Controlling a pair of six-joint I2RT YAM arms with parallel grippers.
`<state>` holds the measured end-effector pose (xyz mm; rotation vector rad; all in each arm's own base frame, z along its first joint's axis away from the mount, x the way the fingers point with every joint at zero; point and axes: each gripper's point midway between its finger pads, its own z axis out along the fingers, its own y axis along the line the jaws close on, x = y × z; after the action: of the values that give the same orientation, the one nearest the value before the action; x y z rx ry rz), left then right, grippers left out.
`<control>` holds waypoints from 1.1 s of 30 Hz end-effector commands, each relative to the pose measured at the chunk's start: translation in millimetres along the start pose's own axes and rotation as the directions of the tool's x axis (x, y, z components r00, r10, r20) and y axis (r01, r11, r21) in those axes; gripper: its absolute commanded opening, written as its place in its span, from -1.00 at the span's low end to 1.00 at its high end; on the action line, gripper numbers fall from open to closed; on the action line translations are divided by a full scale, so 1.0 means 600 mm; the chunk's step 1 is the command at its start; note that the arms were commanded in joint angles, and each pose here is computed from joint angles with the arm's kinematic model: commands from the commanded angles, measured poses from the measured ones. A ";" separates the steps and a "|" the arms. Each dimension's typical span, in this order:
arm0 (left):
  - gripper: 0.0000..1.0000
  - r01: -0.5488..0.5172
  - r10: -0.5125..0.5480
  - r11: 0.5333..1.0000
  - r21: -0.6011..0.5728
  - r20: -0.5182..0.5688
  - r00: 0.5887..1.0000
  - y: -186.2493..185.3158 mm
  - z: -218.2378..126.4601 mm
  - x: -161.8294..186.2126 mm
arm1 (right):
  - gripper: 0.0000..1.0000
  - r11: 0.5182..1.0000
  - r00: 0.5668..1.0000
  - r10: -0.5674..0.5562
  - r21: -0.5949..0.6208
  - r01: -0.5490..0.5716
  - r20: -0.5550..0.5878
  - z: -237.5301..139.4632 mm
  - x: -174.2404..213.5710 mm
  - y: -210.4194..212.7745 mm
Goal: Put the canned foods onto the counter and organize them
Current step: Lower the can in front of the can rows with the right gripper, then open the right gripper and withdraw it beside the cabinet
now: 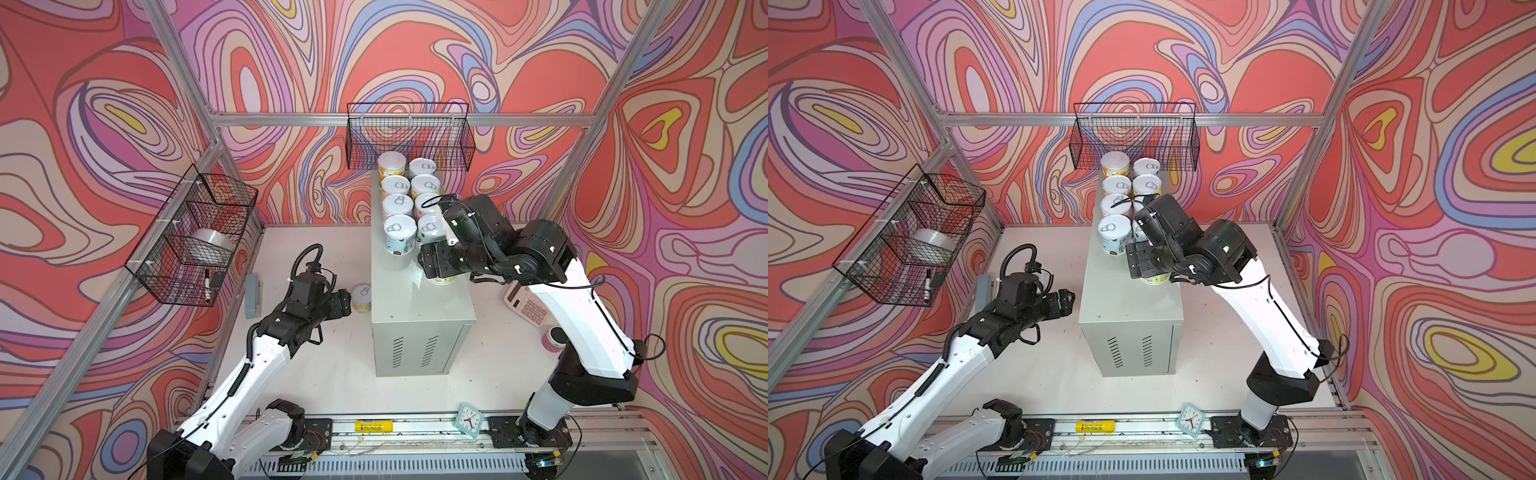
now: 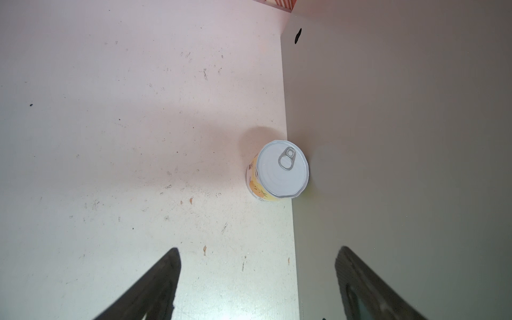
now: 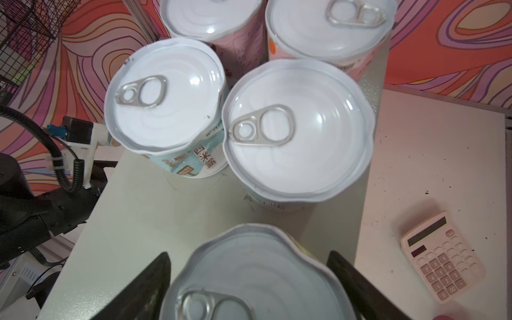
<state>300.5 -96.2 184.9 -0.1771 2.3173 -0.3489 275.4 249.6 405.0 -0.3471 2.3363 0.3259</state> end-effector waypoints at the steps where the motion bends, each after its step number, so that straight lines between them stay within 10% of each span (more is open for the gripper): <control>1: 0.76 0.004 -0.004 1.000 -0.003 0.015 1.000 0.000 -0.003 -0.003 | 0.82 1.000 0.998 0.025 0.008 -0.025 0.049 -0.022 -0.008 -0.009; 11: 0.76 0.014 -0.014 0.999 0.030 0.008 1.000 -0.010 0.003 -0.002 | 0.89 0.988 0.975 0.068 -0.150 -0.037 0.210 -0.094 -0.023 -0.003; 33: 0.74 0.012 -0.012 0.999 0.040 0.005 1.000 -0.016 0.010 -0.006 | 0.51 0.984 0.988 0.083 -0.170 -0.060 0.130 -0.059 0.017 0.004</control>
<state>304.5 -102.0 184.6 -0.1736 2.3139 -0.3826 246.1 233.9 420.8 -0.3092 2.2084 0.5301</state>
